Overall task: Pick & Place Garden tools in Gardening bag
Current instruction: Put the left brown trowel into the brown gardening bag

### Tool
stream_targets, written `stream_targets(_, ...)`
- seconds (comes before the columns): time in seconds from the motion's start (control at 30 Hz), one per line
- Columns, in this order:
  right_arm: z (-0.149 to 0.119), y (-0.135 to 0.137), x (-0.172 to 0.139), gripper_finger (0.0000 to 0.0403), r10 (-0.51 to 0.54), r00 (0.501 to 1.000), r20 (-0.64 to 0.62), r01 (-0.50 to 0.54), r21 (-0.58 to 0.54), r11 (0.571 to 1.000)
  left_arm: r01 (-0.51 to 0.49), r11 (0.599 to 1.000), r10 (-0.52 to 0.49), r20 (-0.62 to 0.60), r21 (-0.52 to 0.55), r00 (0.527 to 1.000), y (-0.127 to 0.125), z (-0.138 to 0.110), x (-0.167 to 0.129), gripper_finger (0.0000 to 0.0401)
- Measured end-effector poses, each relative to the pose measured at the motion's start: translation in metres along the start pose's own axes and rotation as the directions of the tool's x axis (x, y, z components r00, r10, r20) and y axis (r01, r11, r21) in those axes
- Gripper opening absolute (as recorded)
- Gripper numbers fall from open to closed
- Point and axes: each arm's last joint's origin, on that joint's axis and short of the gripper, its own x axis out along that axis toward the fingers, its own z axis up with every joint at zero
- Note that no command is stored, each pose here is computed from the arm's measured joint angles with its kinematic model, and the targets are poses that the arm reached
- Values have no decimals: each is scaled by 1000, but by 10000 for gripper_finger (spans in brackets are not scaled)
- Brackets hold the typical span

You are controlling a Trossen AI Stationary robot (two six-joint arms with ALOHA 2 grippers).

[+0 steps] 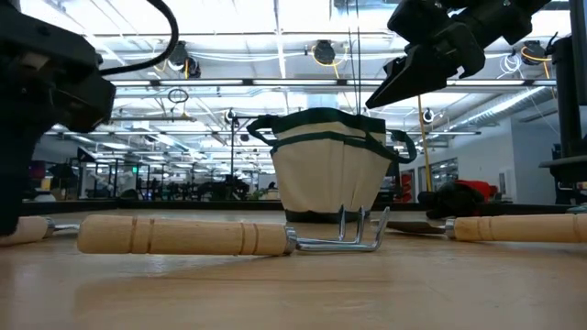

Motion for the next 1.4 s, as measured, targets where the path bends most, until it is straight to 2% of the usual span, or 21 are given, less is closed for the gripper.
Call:
stream_targets(0.3,1,0,0,155,-2,1000,9,2,1,1000,-43,999,43,5,-24,999,1,4,8,114)
stream_targets(0.5,2,0,0,155,-5,1000,24,5,1,1000,-50,999,50,-7,-4,999,1,14,9,63)
stream_targets(0.67,5,-1,0,155,-10,999,48,11,-14,1000,-40,999,40,3,37,999,0,26,7,63)
stream_targets(0.83,5,-1,0,155,-10,999,48,11,-25,1000,-22,995,4,180,98,984,1,50,-9,63)
stream_targets(1.0,5,-1,0,155,-10,999,49,11,-24,1000,66,976,-123,278,208,953,-3,77,-43,63)
stream_targets(1.07,5,-1,0,155,-10,999,52,12,-24,1000,107,954,-200,334,279,921,-5,90,-59,63)
stream_targets(1.17,5,-1,0,155,-11,999,52,12,-24,1000,173,891,-342,368,421,865,-11,105,-82,63)
stream_targets(1.27,5,-1,0,155,-12,998,55,13,-24,1000,225,800,-497,405,556,767,-17,125,-103,63)
stream_targets(1.4,10,-2,-1,155,-23,994,108,26,-25,999,351,658,-677,320,666,662,-18,152,-124,63)
